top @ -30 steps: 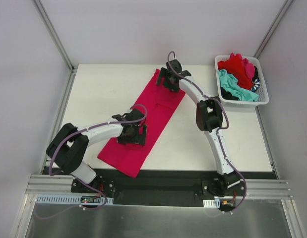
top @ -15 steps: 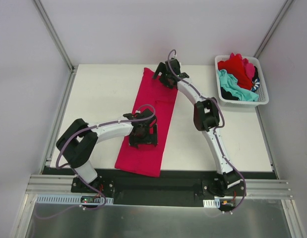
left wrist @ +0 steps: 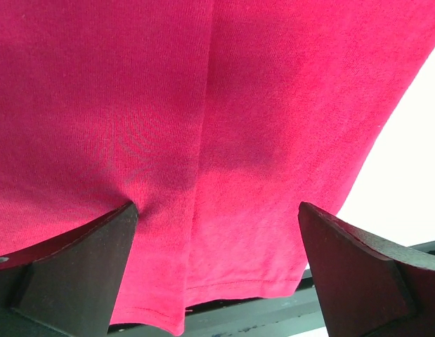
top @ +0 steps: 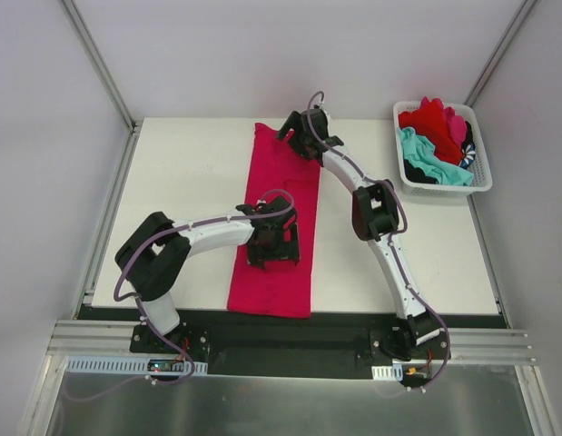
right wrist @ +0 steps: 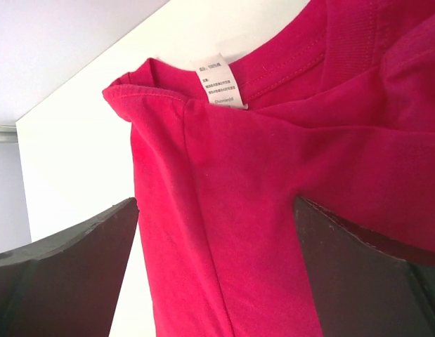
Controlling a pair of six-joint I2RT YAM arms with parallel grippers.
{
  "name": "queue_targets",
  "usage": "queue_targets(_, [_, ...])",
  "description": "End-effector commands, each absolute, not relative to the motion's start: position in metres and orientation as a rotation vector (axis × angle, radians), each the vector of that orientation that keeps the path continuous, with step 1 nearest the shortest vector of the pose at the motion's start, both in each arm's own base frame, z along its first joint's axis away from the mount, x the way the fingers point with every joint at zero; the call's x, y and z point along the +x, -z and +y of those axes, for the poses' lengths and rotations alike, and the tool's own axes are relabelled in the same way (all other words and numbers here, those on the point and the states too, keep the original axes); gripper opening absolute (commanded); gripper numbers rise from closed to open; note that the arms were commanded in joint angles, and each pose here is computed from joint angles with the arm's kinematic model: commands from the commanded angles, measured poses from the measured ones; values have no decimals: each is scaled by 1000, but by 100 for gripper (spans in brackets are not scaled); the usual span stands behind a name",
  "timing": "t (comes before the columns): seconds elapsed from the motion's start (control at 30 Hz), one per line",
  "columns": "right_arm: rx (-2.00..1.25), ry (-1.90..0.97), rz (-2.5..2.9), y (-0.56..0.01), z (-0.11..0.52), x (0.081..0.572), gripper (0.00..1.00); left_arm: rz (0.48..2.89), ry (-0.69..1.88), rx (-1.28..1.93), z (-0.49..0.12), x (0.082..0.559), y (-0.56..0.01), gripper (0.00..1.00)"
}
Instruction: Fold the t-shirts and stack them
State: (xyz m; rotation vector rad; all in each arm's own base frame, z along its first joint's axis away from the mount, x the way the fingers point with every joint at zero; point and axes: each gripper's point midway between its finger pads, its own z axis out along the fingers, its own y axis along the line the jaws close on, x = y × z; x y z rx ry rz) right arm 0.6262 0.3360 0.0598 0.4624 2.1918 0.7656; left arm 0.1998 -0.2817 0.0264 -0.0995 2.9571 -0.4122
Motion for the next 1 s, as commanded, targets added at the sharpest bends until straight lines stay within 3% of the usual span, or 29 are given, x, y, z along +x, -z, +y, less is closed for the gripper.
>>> queue_targets(0.0, [491, -791, 2228, -35, 348, 621, 96, 3001, 488, -159, -307, 196, -15, 99])
queue_targets(0.67, [414, -809, 2235, -43, 348, 619, 96, 2983, 393, -155, -290, 198, -10, 99])
queue_targets(0.77, [335, -893, 2159, -108, 344, 621, 96, 2868, 414, -90, -286, 222, -47, 99])
queue_targets(0.9, [205, -1002, 1906, -280, 311, 611, 96, 2674, 493, 37, -277, 266, -128, 99])
queue_targets(0.97, [168, -1056, 1836, -339, 285, 596, 96, 2564, 533, 119, -268, 279, -172, 99])
